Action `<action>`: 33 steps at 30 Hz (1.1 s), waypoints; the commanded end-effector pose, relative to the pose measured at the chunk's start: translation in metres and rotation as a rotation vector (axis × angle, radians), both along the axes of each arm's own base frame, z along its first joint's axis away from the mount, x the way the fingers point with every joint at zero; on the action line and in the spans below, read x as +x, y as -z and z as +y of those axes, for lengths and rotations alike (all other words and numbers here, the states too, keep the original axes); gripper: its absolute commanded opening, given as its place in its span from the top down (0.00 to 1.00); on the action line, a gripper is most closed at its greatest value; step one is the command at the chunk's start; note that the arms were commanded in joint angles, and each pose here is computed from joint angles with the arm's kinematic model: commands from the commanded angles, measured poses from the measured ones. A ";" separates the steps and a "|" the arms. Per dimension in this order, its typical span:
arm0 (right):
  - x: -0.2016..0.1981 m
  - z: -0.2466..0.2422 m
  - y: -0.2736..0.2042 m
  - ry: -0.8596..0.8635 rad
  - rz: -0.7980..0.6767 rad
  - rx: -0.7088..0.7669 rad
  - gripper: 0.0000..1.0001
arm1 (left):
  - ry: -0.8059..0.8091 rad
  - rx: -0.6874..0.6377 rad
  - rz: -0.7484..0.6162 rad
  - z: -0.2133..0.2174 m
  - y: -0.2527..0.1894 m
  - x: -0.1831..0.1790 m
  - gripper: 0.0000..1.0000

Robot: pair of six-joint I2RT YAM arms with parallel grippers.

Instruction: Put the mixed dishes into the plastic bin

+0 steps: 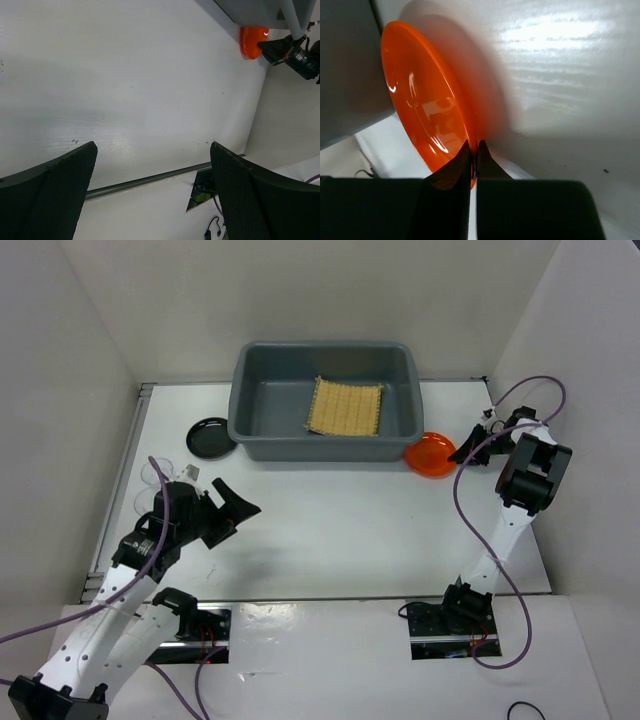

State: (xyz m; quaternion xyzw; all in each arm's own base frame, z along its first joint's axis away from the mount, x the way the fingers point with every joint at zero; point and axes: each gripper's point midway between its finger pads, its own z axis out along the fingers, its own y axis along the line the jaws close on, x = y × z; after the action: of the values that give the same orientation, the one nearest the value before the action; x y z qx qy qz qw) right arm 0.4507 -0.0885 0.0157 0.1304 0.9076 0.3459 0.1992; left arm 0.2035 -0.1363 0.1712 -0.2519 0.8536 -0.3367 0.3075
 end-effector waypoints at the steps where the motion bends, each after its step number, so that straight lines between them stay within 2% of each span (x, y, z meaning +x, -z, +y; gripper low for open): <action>1: -0.031 -0.005 0.026 -0.036 0.115 -0.063 1.00 | -0.011 -0.028 -0.036 -0.001 -0.008 0.003 0.00; 3: -0.037 -0.024 0.009 0.011 0.088 -0.076 1.00 | -0.011 -0.028 -0.034 0.000 -0.006 0.001 0.00; 6: -0.035 -0.059 -0.044 0.069 -0.050 -0.205 1.00 | -0.016 -0.040 -0.048 0.000 -0.008 -0.001 0.00; 9: -0.023 -0.074 -0.120 -0.049 -0.289 -0.430 1.00 | -0.016 -0.048 -0.072 0.001 -0.011 -0.002 0.00; 14: -0.011 -0.030 -0.263 -0.181 -0.635 -0.584 1.00 | -0.020 -0.023 -0.090 0.003 -0.013 0.003 0.00; 15: -0.006 -0.010 -0.298 -0.210 -0.725 -0.592 1.00 | -0.015 -0.016 -0.093 0.002 -0.015 0.005 0.00; 18: 0.001 0.037 -0.359 -0.271 -0.889 -0.598 1.00 | -0.015 0.001 -0.096 0.003 -0.016 0.011 0.00; 20: 0.021 0.085 -0.370 -0.351 -0.939 -0.530 1.00 | -0.009 0.011 -0.093 0.002 -0.013 0.014 0.00; 22: 0.034 0.129 -0.361 -0.416 -0.907 -0.434 1.00 | -0.002 0.019 -0.099 0.002 -0.016 0.015 0.00; 23: 0.037 0.144 -0.396 -0.405 -0.983 -0.411 1.00 | -0.021 0.023 -0.111 0.005 -0.020 0.019 0.00; 24: 0.073 0.154 -0.346 -0.426 -0.885 -0.341 1.00 | -0.021 0.026 -0.103 0.005 -0.018 0.019 0.00; 27: 0.091 0.193 -0.316 -0.436 -0.805 -0.159 1.00 | -0.023 0.037 -0.119 0.007 -0.025 0.018 0.00; 29: 0.111 0.217 -0.295 -0.455 -0.809 -0.127 1.00 | -0.030 0.043 -0.116 0.011 -0.025 0.012 0.00; 30: 0.122 0.226 -0.248 -0.462 -0.709 -0.089 1.00 | -0.036 0.033 -0.124 0.011 -0.028 0.011 0.00; 31: 0.122 0.239 -0.273 -0.466 -0.799 -0.091 1.00 | -0.051 0.024 -0.130 0.013 -0.031 0.008 0.00; 33: 0.130 0.246 -0.234 -0.436 -0.661 0.012 1.00 | -0.059 0.012 -0.130 0.014 -0.030 0.004 0.00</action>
State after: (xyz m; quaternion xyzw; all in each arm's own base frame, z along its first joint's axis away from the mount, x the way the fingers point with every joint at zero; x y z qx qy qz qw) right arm 0.5909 0.1326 0.2643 -0.2331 0.7868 0.3399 0.4595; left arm 0.2084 -0.1267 0.1841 -0.2452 0.8411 -0.3300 0.3514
